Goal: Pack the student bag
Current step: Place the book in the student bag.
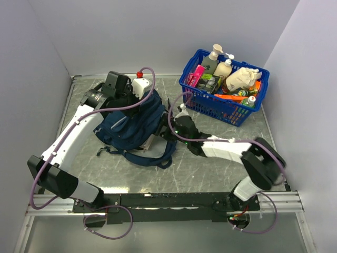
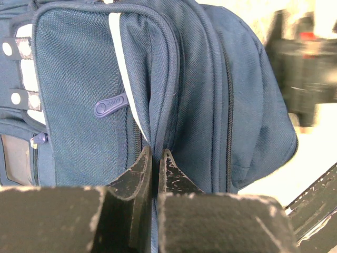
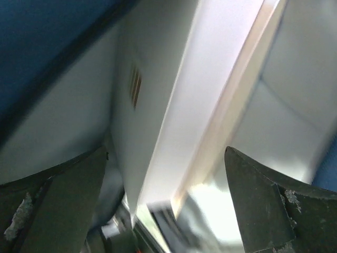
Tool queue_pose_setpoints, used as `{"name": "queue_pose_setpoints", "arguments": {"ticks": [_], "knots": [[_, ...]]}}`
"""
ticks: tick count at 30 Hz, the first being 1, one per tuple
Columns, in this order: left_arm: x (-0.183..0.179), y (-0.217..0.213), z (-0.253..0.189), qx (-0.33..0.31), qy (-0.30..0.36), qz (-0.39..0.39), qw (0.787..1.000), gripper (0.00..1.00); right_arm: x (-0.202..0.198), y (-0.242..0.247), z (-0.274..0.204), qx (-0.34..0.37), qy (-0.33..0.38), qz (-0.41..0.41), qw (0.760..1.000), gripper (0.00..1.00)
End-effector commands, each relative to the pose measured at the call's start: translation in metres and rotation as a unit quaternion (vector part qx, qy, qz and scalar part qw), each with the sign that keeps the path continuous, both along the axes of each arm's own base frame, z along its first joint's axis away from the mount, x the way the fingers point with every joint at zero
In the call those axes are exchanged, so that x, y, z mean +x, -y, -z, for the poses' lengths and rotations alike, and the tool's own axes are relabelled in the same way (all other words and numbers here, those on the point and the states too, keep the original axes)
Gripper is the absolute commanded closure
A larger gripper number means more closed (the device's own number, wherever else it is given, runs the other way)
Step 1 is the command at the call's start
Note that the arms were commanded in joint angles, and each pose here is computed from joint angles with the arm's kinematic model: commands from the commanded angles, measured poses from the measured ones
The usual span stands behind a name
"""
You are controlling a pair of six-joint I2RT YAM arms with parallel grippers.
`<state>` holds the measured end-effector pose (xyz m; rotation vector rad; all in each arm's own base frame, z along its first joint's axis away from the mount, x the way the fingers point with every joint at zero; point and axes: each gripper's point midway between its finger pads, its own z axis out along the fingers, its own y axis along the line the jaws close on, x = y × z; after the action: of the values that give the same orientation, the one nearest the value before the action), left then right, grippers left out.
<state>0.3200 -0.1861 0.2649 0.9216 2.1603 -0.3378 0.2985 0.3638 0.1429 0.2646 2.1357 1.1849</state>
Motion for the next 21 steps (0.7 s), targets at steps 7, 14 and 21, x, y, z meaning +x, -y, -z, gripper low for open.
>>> {"name": "queue_pose_setpoints", "arguments": {"ticks": [7,14,21], "knots": [[0.009,0.026,-0.062,-0.089,0.067,0.017,0.994,0.94,-0.022,0.023,-0.015,-0.054,0.043,-0.046,0.997,0.72],[0.002,0.028,-0.065,-0.096,0.066,0.027,0.993,0.94,0.026,0.043,-0.001,-0.097,0.055,0.031,0.993,1.0],[0.003,0.027,-0.071,-0.093,0.074,0.031,0.992,0.94,0.034,-0.03,0.0,-0.087,0.044,-0.036,0.995,1.0]]}}
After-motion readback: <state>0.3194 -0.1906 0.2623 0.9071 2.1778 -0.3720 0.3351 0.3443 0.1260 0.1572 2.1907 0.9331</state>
